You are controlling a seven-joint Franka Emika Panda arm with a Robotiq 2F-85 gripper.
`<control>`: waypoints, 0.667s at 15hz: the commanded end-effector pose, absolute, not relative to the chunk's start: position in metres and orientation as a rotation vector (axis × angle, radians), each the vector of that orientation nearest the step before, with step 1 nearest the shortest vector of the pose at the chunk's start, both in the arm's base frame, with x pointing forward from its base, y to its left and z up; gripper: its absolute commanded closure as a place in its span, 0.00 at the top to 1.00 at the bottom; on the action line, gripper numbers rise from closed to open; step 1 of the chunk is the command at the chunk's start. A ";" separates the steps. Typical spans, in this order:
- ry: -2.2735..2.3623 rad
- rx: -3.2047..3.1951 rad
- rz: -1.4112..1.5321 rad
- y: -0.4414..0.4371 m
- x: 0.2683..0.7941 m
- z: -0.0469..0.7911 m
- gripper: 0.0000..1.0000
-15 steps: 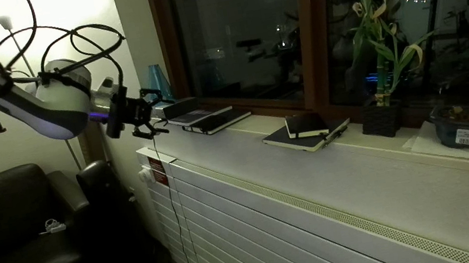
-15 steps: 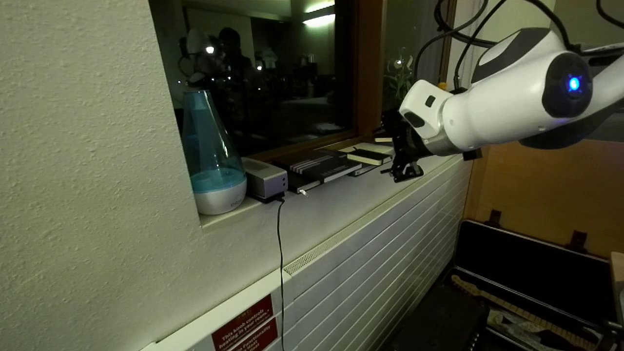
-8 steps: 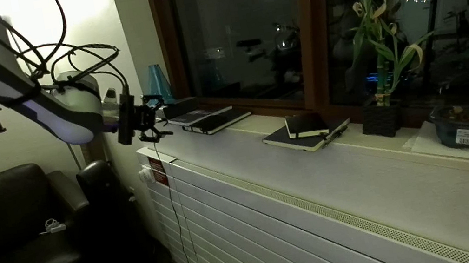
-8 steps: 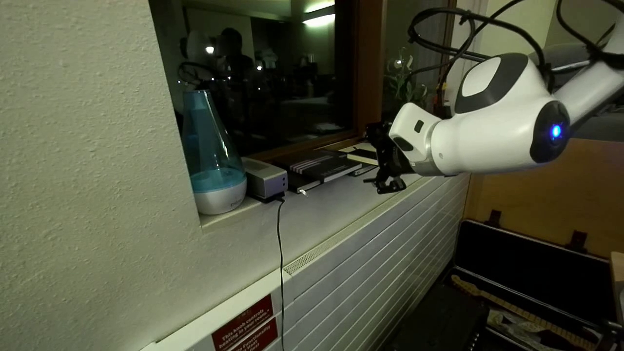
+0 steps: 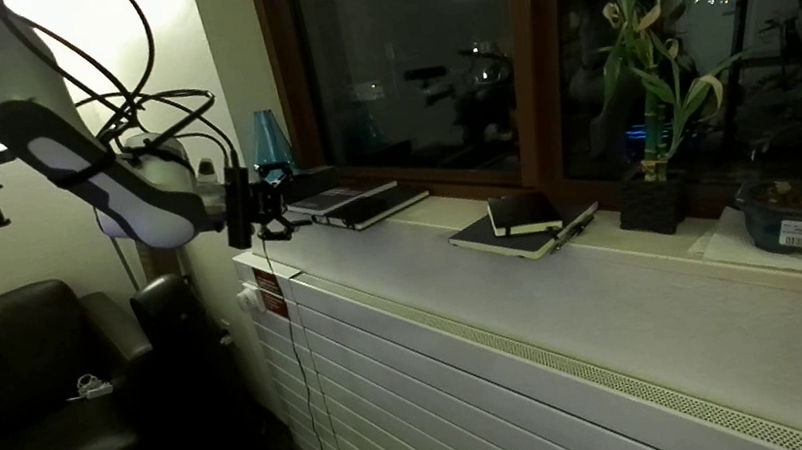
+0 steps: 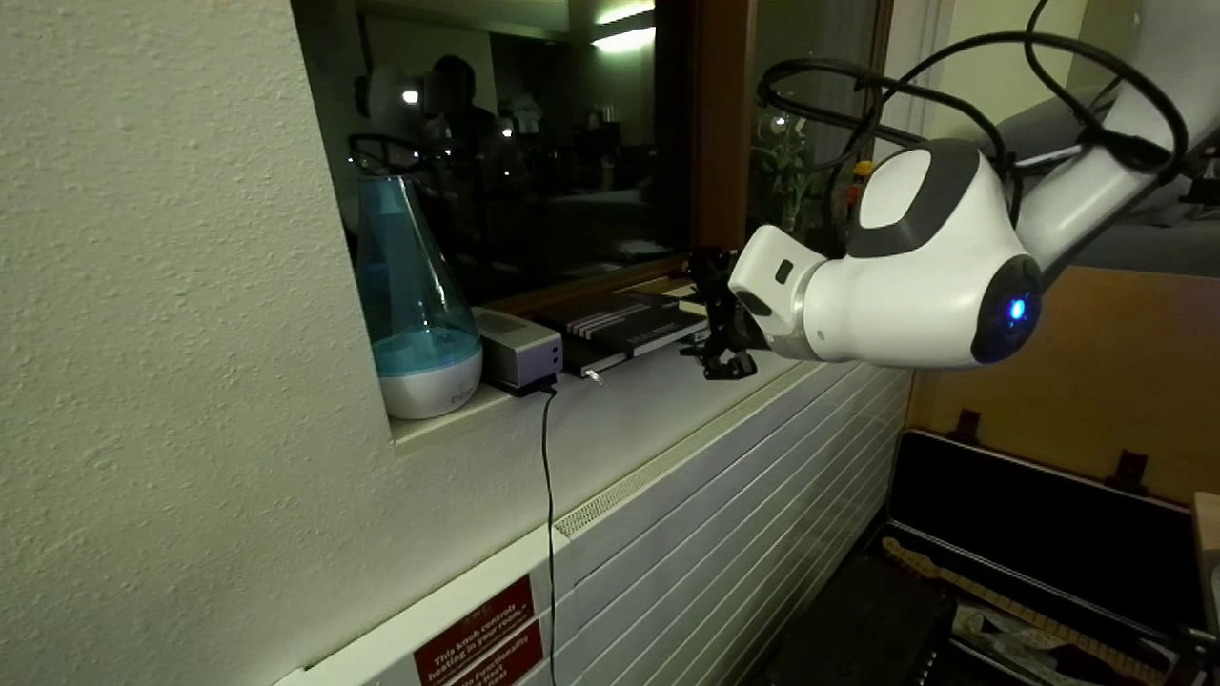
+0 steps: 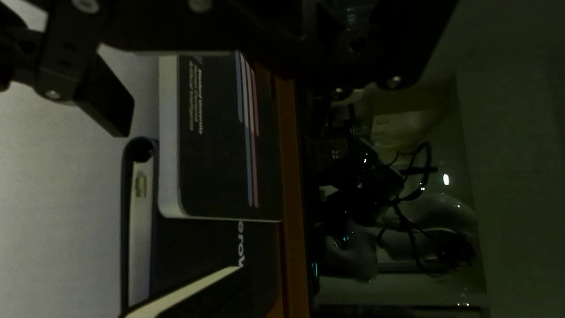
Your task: Change the position of the object
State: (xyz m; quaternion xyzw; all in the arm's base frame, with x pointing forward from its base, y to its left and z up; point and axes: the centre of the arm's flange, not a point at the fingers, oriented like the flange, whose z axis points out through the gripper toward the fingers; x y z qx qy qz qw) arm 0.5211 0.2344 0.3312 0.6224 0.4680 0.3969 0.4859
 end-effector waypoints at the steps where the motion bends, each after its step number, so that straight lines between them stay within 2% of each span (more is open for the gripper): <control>1: 1.111 1.478 1.011 0.233 0.533 0.321 1.00; 10: 1.067 1.360 1.101 0.230 0.545 0.307 1.00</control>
